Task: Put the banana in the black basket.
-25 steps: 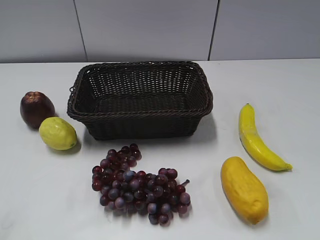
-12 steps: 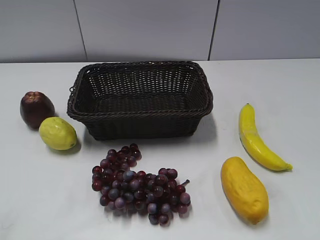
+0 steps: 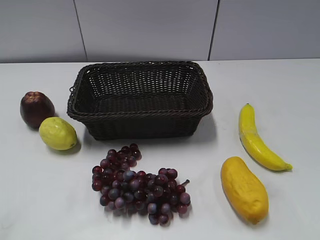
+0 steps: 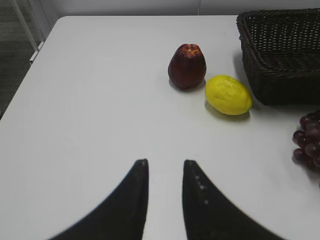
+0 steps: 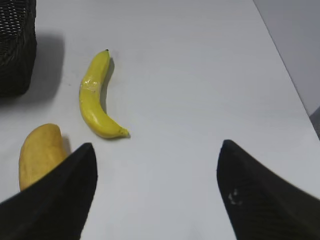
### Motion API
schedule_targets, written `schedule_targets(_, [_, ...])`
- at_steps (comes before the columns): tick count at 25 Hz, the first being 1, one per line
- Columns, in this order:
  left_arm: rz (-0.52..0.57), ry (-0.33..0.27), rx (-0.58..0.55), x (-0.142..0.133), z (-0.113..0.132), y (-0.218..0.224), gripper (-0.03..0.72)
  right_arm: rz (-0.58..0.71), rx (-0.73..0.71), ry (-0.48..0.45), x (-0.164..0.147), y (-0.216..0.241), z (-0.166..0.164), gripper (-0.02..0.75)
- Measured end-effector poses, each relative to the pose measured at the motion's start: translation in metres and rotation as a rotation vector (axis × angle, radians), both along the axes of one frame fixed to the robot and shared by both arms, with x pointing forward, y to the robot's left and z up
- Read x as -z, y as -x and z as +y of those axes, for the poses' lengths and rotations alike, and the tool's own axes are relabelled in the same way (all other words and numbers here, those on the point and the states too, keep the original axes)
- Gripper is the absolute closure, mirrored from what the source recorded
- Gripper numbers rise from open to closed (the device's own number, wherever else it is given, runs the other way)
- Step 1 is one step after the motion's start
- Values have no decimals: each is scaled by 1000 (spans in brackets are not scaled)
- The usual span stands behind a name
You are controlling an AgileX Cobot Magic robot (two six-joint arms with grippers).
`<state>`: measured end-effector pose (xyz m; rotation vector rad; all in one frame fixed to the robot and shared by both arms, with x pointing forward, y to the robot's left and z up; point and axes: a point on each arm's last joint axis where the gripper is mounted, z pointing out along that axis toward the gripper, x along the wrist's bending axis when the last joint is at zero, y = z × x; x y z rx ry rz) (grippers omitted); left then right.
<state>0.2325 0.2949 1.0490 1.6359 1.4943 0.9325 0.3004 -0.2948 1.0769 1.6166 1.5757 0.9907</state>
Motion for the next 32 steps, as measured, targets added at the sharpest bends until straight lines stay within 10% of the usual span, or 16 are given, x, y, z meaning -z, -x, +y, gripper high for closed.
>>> schedule_targets(19, [0,0,0,0,0,0,458,426,-26,-17,30,-161,9,146])
schedule_targets(32, [0,0,0,0,0,0,458,582,-161,-32,56,-246,79,146])
